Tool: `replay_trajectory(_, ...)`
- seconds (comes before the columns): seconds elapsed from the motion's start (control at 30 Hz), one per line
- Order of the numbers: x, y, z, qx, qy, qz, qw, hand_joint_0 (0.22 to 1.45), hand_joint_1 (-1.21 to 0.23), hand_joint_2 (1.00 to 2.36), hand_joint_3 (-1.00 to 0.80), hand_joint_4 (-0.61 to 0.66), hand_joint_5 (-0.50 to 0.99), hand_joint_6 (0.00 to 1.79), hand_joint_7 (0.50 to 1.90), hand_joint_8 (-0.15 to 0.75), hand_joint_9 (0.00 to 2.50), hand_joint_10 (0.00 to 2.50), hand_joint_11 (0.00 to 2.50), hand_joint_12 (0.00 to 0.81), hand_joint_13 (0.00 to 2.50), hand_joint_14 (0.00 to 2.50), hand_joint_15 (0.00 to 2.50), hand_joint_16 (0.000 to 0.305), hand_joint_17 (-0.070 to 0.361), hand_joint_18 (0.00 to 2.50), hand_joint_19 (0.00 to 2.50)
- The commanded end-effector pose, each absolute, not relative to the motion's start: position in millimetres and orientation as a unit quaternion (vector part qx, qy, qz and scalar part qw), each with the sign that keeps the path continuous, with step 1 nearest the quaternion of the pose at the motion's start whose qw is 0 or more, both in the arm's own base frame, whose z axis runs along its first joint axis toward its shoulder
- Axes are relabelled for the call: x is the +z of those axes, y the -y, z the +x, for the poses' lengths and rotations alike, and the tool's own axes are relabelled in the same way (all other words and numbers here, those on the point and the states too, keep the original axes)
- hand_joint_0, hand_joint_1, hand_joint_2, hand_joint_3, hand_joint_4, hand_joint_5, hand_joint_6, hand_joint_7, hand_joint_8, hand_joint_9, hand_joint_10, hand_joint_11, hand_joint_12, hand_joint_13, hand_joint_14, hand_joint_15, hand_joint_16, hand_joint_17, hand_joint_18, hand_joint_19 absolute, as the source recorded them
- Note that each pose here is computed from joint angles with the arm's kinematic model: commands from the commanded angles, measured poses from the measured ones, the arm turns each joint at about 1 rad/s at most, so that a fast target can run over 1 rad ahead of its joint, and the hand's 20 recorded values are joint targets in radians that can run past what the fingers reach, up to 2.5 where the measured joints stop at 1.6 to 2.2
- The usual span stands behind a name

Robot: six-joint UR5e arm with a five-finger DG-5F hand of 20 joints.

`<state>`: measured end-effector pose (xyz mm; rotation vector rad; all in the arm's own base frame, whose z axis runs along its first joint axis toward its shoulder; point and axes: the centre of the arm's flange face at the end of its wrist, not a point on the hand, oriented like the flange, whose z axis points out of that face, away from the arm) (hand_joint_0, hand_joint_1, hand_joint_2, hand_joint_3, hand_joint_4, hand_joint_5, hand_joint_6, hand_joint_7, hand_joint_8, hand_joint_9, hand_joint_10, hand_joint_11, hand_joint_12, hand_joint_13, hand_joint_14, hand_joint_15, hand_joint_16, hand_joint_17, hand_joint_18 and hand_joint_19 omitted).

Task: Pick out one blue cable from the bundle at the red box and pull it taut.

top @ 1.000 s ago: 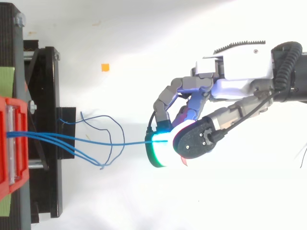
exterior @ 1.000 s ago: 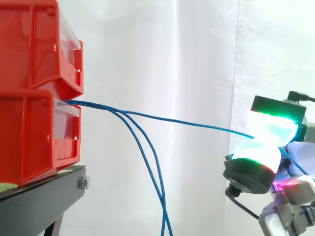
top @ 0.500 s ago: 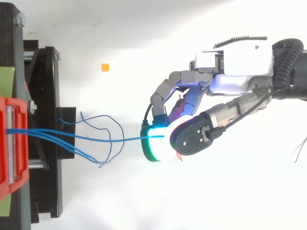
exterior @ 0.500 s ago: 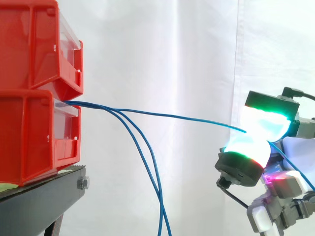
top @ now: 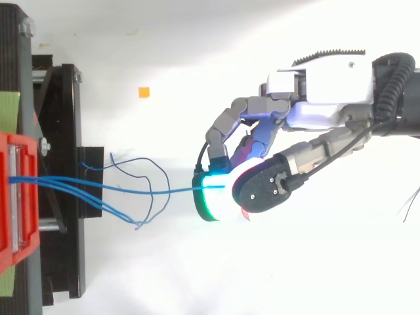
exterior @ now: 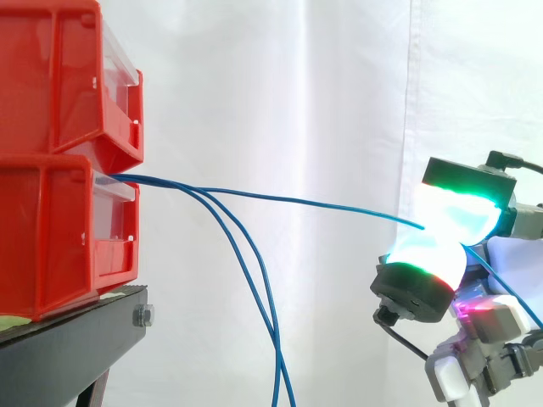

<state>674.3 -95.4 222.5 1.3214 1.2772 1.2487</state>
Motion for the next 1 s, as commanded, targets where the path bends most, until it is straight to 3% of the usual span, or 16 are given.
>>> replay_trajectory(0.0,223.1,95.4,674.2,0.504,-0.515,0.533,0.444,0.67,-0.76,1.02,-0.14,-0.22,-0.15,0.94,0.91,0.32,1.12,0.02,0.59,0.221,0.81,0.01,0.3,0.023,0.051,0.63,0.46)
replay_trajectory(0.97,223.1,95.4,674.2,0.504,-0.515,0.533,0.444,0.67,-0.76,1.02,-0.15,-0.22,-0.15,0.94,0.91,0.308,1.11,0.02,0.58,0.237,0.8,0.01,0.3,0.025,0.057,0.62,0.47)
